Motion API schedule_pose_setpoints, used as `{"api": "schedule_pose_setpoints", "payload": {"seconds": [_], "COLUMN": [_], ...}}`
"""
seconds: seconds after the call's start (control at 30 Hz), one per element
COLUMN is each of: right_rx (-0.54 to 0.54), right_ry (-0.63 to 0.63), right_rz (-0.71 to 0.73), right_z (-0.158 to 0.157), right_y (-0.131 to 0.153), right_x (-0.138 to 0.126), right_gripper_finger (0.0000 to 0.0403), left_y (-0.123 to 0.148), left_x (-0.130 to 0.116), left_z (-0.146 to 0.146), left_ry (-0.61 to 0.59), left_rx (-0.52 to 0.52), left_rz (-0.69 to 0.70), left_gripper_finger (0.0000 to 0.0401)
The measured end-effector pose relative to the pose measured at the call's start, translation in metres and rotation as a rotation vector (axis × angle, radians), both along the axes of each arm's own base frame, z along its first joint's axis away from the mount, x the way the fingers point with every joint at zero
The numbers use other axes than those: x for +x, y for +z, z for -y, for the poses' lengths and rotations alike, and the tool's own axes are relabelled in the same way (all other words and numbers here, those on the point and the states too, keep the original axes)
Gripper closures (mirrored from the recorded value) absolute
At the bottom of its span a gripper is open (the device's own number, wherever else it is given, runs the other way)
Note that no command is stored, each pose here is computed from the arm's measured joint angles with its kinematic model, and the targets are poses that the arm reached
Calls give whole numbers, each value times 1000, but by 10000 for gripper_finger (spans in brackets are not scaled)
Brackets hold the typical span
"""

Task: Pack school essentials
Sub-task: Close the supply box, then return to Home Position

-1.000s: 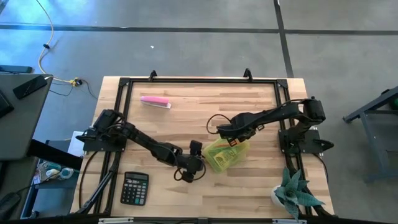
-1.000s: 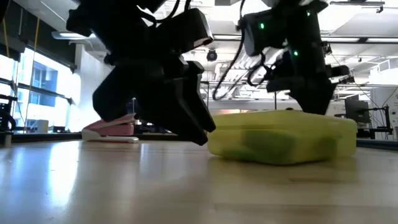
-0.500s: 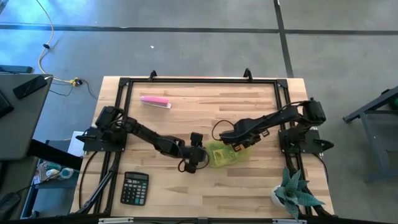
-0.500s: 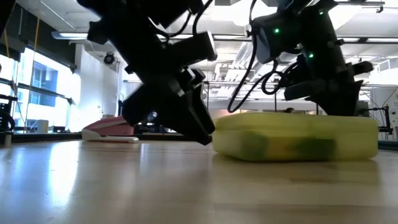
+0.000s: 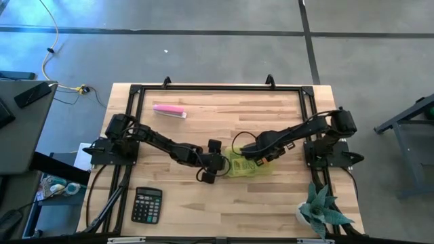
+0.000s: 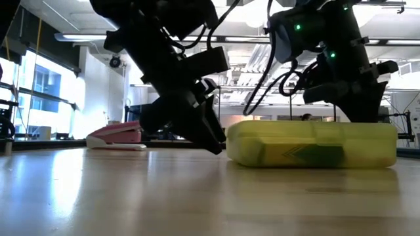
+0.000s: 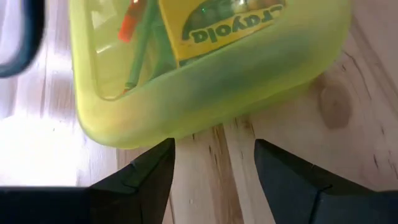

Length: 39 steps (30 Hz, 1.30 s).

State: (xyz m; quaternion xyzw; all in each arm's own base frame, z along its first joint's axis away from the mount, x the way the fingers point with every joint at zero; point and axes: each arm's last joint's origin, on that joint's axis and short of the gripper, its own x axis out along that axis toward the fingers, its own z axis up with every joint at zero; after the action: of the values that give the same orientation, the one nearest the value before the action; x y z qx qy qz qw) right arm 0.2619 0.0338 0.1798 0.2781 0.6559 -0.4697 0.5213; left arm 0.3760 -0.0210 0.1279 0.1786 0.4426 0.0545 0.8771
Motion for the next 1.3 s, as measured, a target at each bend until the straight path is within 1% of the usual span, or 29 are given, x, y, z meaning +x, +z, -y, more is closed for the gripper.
{"api": "schedule_pose_setpoints", "payload": {"seconds": [0.2,0.3,0.33,0.43,0.53,0.6,0.67,0.77,0.83,0.9,0.93,1.0,1.1,1.17,1.23,1.3], "right_rx": [-41,-82,-102,-162,-231,-286,-339,-422,-484,-532,-548,-568,-579,-578,-580,-586], "right_ry": [15,33,45,100,158,207,265,349,415,487,517,586,691,765,823,872], "right_rz": [72,127,152,256,391,487,587,711,795,856,901,972,1062,1122,1218,1298], "right_z": [2,4,5,9,13,16,18,21,20,18,16,12,8,7,6,6], "right_y": [15,29,34,54,78,94,110,131,143,146,146,141,125,113,103,94], "right_x": [-4,-10,-13,-21,-32,-40,-48,-60,-67,-73,-76,-83,-91,-97,-101,-105], "right_gripper_finger": [320,320,320,320,320,320,320,320,320,320,320,320,320,320,320,320], "left_y": [5,12,17,37,60,79,98,127,141,154,154,154,147,145,136,133], "left_x": [-4,-9,-8,-14,-21,-26,-37,-52,-69,-81,-92,-108,-136,-149,-167,-178], "left_z": [-1,-1,-1,-2,-6,-9,-14,-20,-24,-27,-28,-30,-30,-30,-30,-29], "left_ry": [2,9,10,12,18,23,34,46,62,73,90,123,160,171,191,195], "left_rx": [3,0,-3,-6,-13,-23,-49,-97,-117,-139,-148,-174,-218,-247,-272,-296], "left_rz": [-28,-45,-18,13,56,109,138,224,256,331,333,370,414,481,491,540], "left_gripper_finger": [190,190,190,190,190,190,190,190,190,190,190,190,193,202,217,237]}}
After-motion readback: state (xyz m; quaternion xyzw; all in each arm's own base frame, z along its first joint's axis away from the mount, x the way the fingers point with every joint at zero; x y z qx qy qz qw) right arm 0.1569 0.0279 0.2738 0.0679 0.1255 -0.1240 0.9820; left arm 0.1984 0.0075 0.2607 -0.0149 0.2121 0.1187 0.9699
